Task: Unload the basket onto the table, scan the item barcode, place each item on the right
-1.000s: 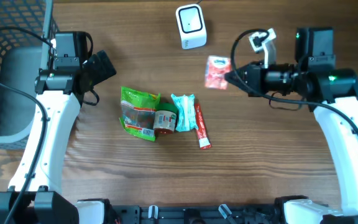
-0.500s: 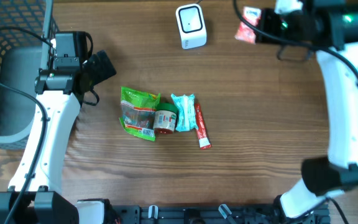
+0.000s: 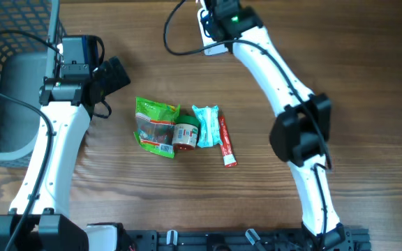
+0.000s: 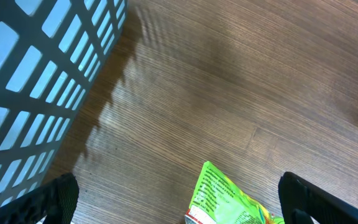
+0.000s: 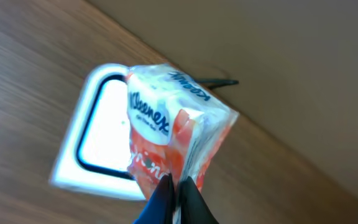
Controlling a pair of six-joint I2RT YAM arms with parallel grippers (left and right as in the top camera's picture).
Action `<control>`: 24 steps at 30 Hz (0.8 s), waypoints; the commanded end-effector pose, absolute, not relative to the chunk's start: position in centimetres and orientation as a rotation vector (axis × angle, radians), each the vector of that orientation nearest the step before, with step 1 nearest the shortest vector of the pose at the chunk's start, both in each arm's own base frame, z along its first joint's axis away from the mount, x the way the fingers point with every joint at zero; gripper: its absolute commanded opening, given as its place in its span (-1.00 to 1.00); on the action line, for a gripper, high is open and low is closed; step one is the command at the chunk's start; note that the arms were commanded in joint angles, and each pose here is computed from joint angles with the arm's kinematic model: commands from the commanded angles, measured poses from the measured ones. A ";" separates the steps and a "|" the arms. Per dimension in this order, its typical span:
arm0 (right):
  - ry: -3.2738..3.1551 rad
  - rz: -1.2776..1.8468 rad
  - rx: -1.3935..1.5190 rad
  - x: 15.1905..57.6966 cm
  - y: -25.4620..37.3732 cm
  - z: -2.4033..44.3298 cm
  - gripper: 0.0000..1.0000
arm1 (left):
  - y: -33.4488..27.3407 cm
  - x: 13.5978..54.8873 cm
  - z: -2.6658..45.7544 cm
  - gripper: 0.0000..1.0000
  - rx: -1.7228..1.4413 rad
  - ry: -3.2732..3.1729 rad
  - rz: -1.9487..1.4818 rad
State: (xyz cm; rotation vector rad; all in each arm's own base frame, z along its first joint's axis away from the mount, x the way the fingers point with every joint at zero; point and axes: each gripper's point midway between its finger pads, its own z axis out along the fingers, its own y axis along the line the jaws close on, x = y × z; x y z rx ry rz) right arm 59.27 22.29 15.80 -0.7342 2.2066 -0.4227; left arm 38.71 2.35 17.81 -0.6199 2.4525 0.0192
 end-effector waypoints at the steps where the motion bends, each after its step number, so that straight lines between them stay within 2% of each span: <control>1: 2.148 -0.701 -0.805 61.0 19.9 14.6 -0.91 | 2.6 38.8 18.0 1.00 -0.639 2.440 0.024; 4: 2.171 -0.604 -0.867 60.7 21.2 12.7 -0.91 | 2.6 38.8 18.0 1.00 -0.639 2.440 0.024; 7: 2.182 -0.551 -0.813 60.6 21.5 13.1 -0.91 | 2.6 38.8 18.0 1.00 -0.639 2.440 0.024; 12: 2.181 -0.533 -0.592 58.9 17.7 21.5 -0.92 | 2.6 38.8 18.0 1.00 -0.639 2.440 0.024; 14: 2.261 -0.519 -0.427 56.1 12.7 25.6 -0.92 | 2.6 38.8 18.0 1.00 -0.639 2.440 0.024; 16: 2.379 -0.454 -0.299 52.9 7.8 27.1 -0.91 | 2.6 38.8 18.0 1.00 -0.639 2.440 0.024; 18: 2.541 -0.272 -0.252 49.8 4.5 26.3 -0.92 | 2.6 38.8 18.0 1.00 -0.639 2.440 0.024; 21: 2.855 0.050 -0.135 44.3 0.1 22.1 -0.92 | 2.6 38.8 18.0 1.00 -0.639 2.440 0.024; 24: 3.085 0.125 0.085 40.1 -5.1 17.0 -0.91 | 2.6 38.8 18.0 1.00 -0.640 2.440 0.024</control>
